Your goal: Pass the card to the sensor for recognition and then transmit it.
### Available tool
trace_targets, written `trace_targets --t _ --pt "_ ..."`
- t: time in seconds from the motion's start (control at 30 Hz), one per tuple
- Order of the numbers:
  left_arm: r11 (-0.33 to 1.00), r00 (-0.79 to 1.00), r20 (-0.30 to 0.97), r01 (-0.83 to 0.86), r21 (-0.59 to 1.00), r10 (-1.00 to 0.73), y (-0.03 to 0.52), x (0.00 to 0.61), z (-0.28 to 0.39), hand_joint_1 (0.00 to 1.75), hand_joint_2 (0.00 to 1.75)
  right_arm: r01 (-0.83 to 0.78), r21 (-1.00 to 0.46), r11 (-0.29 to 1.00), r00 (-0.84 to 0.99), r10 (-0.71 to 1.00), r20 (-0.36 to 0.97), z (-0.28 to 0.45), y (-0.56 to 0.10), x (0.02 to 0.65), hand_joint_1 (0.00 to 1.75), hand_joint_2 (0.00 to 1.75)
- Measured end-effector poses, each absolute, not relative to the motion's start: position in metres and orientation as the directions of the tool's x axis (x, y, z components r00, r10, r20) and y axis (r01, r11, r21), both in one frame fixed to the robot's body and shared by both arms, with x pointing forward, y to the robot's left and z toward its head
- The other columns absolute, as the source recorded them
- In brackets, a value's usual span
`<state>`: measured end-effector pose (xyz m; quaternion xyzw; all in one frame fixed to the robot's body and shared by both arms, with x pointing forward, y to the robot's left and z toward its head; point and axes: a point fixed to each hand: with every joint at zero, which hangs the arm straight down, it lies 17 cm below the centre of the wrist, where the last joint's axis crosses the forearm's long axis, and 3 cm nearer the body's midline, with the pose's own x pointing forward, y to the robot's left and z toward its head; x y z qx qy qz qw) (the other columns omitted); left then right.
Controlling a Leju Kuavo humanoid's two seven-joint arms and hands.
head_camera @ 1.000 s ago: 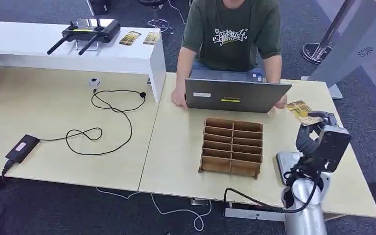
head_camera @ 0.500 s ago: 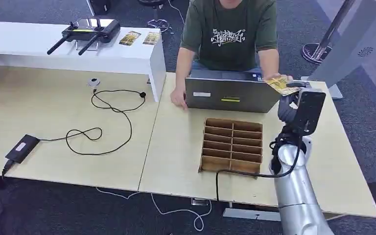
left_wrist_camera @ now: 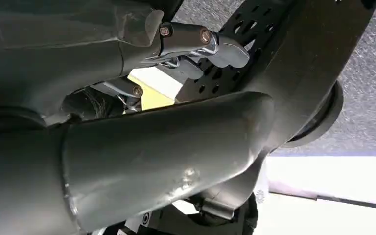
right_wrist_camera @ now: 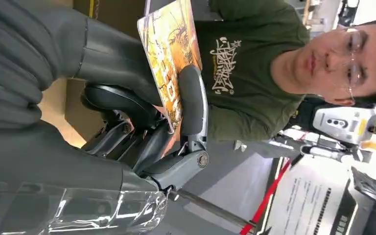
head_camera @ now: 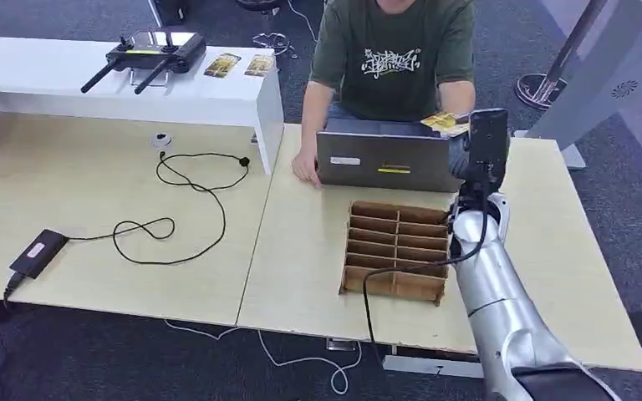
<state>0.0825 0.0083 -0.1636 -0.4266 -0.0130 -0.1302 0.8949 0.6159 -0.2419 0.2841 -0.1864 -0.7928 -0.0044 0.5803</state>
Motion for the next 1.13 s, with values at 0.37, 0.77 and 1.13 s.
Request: trace_targets --t 0.37,0.77,1.13 --pt "0.601 0.96 0.142 0.263 -0.755 -0.242 0.009 0.081 -0.164 0.0 0.0 0.305 -0.307 0.902 -0.153 0.364 0.919 0.269 -0.239 0.632 1.75 1.75" --pt "0.6 0.956 0.147 0.276 -0.751 -0.255 0.01 0.081 -0.165 0.0 0.0 0.296 -0.334 0.895 -0.109 0.38 0.919 0.257 -0.241 0.636 1.73 1.75" --pt "0.6 0.955 0.147 0.276 -0.751 -0.256 0.01 0.081 -0.165 0.0 0.0 0.29 -0.344 0.893 -0.1 0.386 0.917 0.254 -0.24 0.637 1.73 1.75"
